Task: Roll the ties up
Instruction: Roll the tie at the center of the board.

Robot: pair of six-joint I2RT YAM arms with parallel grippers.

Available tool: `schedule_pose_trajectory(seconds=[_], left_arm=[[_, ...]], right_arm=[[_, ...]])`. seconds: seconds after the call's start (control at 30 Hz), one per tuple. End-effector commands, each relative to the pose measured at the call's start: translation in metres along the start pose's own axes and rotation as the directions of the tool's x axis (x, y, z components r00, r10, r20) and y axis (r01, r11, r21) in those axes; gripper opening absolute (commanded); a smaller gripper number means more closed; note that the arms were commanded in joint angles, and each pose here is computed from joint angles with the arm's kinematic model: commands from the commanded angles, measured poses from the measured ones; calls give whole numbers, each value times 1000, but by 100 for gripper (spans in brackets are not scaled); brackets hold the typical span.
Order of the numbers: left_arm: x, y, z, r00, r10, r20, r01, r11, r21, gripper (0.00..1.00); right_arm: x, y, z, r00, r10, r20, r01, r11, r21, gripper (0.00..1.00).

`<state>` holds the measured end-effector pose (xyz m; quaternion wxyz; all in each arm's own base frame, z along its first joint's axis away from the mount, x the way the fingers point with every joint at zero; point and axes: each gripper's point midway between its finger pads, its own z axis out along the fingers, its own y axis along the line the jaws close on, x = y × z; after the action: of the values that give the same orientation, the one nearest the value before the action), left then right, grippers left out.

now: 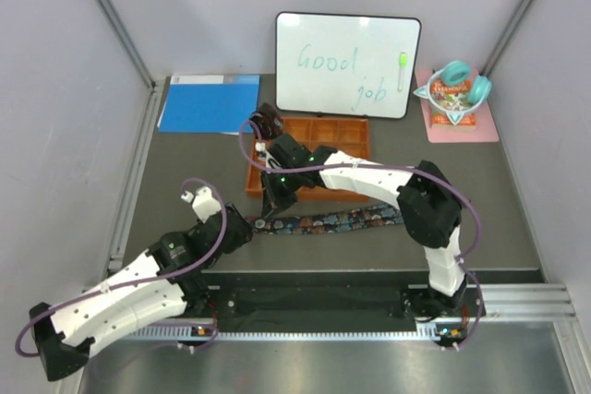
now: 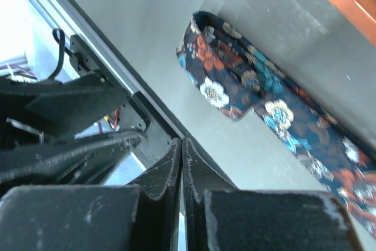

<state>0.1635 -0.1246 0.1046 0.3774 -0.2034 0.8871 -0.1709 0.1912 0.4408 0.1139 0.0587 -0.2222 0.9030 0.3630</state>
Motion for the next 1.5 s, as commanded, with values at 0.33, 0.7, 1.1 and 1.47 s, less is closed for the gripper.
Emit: schedule_pose_trajectory(seconds=[0.33, 0.7, 1.1, 1.47], left_arm=[[-18, -4, -4, 998, 6, 70, -6, 1000, -7, 53], [-16, 3, 0, 997, -7, 81, 9, 1000, -24, 57], [-5, 9, 21, 998, 0, 60, 4, 998, -56, 60], [0, 25, 49, 1000, -1, 22, 3, 995, -101, 58]], right_arm=[[-4, -8, 40, 1000, 17, -5, -17, 999, -34, 0], [8, -44, 56, 1000, 12, -26, -10, 997, 74, 0], [14, -57, 53, 1000, -4, -27, 7, 992, 125, 0], [18, -63, 56, 999, -1, -37, 6, 990, 139, 0]])
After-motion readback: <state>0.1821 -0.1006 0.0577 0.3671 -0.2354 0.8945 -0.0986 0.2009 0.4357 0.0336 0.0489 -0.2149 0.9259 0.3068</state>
